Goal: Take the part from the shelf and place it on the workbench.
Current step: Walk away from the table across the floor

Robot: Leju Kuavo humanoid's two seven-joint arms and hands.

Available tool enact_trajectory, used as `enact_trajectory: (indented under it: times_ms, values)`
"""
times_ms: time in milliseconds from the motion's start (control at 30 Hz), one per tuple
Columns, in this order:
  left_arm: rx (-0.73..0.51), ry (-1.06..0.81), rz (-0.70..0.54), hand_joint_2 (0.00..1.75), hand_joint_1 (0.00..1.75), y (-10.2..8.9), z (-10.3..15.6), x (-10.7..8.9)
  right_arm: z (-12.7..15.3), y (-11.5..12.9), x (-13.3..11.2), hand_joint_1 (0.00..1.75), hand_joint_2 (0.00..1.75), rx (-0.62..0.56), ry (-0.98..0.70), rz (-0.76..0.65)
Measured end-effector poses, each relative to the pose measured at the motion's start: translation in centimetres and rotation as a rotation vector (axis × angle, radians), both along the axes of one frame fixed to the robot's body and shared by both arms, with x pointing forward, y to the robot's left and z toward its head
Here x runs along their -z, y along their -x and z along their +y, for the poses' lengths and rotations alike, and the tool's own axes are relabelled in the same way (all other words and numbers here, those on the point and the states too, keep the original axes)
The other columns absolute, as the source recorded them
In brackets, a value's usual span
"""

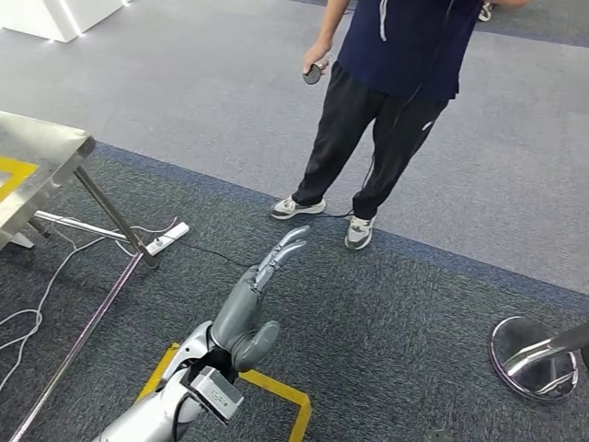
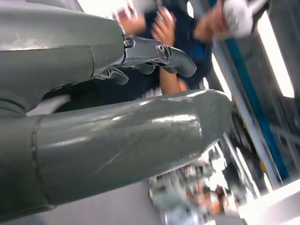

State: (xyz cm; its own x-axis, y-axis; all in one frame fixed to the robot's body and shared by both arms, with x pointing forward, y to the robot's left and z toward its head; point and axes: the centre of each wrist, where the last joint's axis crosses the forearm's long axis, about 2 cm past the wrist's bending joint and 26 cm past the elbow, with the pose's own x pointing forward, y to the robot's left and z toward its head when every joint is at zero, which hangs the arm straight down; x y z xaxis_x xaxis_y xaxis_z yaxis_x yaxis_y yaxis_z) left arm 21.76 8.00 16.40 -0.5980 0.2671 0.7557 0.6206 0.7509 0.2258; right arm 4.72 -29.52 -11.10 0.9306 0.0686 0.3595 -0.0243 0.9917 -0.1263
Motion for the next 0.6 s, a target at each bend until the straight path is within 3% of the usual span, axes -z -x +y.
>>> enact_trajectory:
  times_ms: [200, 333, 433, 600]
  values:
    - [-0.007, -0.110, 0.168, 0.00, 0.00, -1.3, 0.1, 3.2, 0.0, 0.2, 0.0, 0.00, 0.00, -0.020, -0.024, -0.007]
    - [-0.086, -0.232, 0.321, 1.75, 0.00, -2.6, 0.1, 7.4, 0.1, -0.6, -0.1, 0.00, 0.00, -0.035, -0.029, -0.008]
    - [-0.131, -0.292, 0.429, 1.75, 0.00, -2.6, 0.3, 10.2, 0.1, -0.8, -0.1, 0.00, 0.00, -0.038, -0.028, -0.001]
    - [-0.218, -0.377, 0.554, 1.75, 0.00, -2.6, 0.7, 13.3, 0.1, -1.4, -0.2, 0.00, 0.00, -0.042, -0.026, 0.001]
